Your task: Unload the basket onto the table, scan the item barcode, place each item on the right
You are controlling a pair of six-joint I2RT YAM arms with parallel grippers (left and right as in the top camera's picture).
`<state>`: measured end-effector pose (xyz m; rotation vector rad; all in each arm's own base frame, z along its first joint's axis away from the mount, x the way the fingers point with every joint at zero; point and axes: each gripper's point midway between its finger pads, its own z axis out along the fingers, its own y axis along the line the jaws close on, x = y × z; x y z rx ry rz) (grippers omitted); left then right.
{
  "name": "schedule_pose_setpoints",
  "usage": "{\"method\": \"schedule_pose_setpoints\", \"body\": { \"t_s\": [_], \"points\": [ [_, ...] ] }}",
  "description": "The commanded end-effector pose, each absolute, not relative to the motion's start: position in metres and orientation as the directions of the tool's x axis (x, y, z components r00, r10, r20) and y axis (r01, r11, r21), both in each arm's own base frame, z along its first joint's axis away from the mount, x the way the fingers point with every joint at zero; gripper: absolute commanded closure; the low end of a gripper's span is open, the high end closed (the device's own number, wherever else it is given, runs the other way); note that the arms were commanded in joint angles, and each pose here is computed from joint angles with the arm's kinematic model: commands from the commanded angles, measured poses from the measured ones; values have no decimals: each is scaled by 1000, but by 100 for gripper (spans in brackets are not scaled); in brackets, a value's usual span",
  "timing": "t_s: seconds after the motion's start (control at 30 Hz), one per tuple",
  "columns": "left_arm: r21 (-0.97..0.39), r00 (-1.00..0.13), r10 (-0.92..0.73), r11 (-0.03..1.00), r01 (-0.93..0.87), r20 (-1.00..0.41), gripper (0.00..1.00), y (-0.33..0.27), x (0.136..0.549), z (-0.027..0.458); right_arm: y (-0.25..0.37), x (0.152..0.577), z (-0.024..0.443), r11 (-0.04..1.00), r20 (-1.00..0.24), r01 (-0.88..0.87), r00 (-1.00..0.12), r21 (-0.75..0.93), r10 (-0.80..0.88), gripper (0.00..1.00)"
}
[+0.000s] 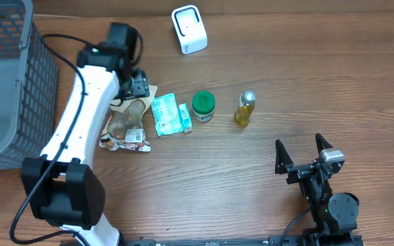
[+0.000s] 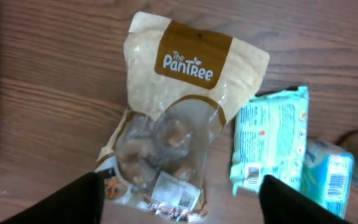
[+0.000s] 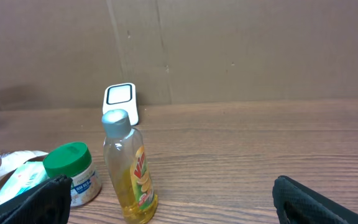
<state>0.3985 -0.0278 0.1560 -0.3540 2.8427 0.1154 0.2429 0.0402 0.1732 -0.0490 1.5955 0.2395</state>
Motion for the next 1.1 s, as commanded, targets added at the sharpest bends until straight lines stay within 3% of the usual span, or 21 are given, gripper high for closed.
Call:
{"method": "schedule_pose_setpoints", "body": {
  "t_s": [0.0,0.33,0.4,1.07],
  "points": [
    [-62,-940,-168,986,-157,-298,16,-19,402,187,38,243,170,978,-993,-172,-42,119,114,0],
    [-29,-926,-201,979,-203,-319,15,49,404,189,38,243,170,978,-993,-172,-42,119,114,0],
    [-31,-914,-218,975,-221,-341,0,57,408,191,38,243,170,978,-993,-172,-42,119,114,0],
    [-79,-891,-293,956,-283,-346,0,55,412,192,39,243,173,977,-993,-178,-33,119,115,0]
  ]
}}
